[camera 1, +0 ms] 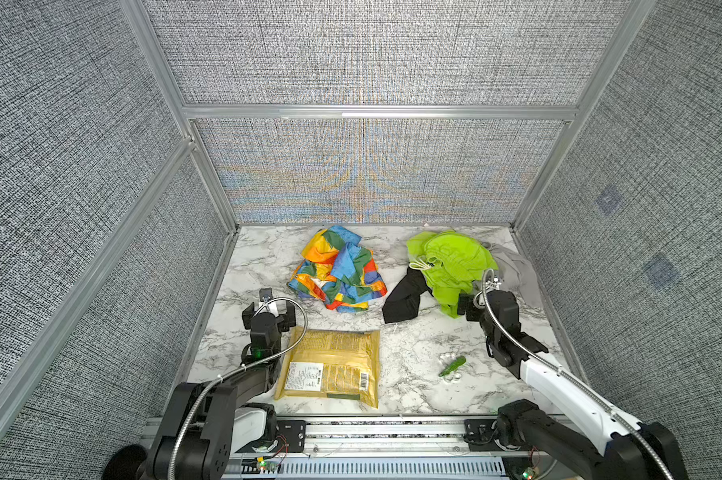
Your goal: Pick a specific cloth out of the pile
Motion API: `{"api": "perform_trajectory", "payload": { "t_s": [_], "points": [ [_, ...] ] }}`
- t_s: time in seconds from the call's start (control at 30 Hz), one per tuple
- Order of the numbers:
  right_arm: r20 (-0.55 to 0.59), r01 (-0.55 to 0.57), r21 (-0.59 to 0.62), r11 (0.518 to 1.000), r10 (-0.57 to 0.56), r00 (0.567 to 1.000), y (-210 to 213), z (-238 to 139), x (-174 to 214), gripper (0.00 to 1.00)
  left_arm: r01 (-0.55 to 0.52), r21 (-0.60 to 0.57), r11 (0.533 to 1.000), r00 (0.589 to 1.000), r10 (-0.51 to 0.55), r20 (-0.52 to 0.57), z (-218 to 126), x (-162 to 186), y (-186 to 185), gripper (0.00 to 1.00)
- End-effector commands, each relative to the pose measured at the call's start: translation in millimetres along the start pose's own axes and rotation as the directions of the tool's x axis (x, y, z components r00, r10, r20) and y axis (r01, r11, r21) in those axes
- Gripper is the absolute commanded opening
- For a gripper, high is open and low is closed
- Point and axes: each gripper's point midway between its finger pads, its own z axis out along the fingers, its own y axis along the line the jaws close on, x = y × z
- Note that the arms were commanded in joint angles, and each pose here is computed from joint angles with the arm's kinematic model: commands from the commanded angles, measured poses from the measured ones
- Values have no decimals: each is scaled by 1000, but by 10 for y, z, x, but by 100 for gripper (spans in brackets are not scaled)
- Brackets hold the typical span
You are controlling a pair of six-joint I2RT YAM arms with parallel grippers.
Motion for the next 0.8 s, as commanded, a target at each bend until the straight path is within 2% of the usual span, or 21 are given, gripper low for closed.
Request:
{"api": "perform_trajectory", "payload": {
  "t_s": [0.0,0.33,0.43,0.5,0.7,0.77],
  "points": [
    [58,-19,44,999,17,998,-90,5,-92,99,2,30,1000,987,-7,159,-17,-364,-44,99],
    [65,-38,82,996,33,997,-291,125,-2,99,27,54,998,989,-35,145,171,-409,-125,99],
    [68,-45,81,996,40,997,-314,171,41,99,21,113,993,981,-43,191,145,-389,-221,99],
    [85,-43,80,996,36,996,-314,183,15,99,31,106,994,977,-53,207,129,-373,-198,99],
    [114,-41,92,995,30,993,-346,247,29,99,43,129,991,986,-63,155,220,-324,-209,99],
    [120,-39,99,994,27,992,-364,269,28,99,48,127,991,984,-69,167,200,-333,-189,99]
  ]
}}
